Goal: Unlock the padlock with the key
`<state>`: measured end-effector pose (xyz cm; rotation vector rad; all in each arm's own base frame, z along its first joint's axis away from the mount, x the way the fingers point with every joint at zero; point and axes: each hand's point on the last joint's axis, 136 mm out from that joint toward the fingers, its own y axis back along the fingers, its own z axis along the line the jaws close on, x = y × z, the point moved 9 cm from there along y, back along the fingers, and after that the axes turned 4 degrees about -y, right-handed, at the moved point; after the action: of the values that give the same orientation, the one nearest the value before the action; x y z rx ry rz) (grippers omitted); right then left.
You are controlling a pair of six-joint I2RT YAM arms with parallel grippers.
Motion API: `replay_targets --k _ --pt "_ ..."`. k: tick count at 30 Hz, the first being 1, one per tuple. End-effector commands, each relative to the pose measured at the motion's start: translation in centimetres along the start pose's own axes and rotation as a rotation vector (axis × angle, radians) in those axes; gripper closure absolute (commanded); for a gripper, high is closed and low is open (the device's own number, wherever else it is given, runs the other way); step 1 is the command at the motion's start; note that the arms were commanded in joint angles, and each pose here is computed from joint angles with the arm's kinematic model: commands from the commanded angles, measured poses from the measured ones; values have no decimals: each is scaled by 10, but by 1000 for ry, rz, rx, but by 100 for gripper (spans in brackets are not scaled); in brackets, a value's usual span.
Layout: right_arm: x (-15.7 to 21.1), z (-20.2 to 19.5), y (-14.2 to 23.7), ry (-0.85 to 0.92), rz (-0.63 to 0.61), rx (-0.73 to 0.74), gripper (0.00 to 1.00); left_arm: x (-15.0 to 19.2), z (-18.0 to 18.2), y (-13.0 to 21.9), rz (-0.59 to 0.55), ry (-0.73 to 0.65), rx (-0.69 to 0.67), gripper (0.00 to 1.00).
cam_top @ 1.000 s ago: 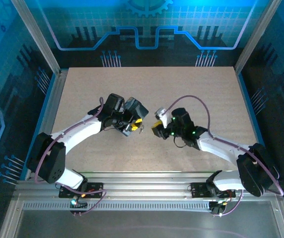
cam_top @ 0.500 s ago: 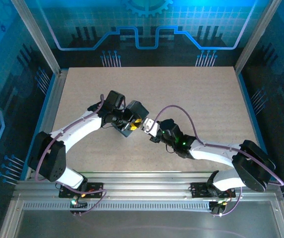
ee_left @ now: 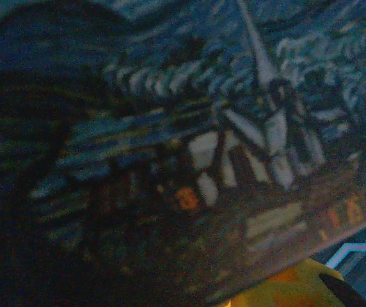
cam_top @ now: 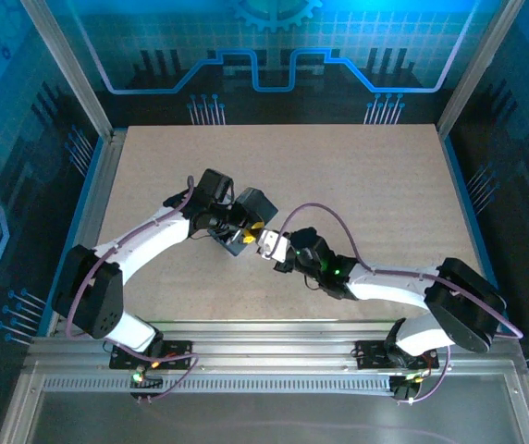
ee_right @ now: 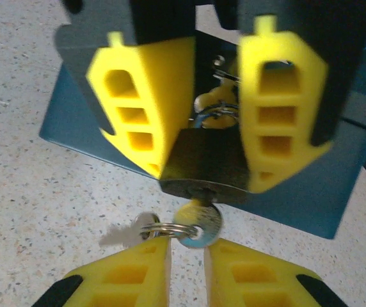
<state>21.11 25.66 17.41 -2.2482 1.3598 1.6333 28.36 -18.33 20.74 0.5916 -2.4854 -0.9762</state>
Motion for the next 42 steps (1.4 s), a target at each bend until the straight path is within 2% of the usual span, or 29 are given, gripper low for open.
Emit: replay_targets --k 1,17,42 --pt "-21 -1 -4 29 -64 33 81 1 -5 5 18 -18 25 100" --pt "-23 -10 2 65 -52 142 73 0 -3 5 14 -16 26 100" --pt "-46 -7 3 110 -120 171 73 0 -4 6 14 -15 30 100"
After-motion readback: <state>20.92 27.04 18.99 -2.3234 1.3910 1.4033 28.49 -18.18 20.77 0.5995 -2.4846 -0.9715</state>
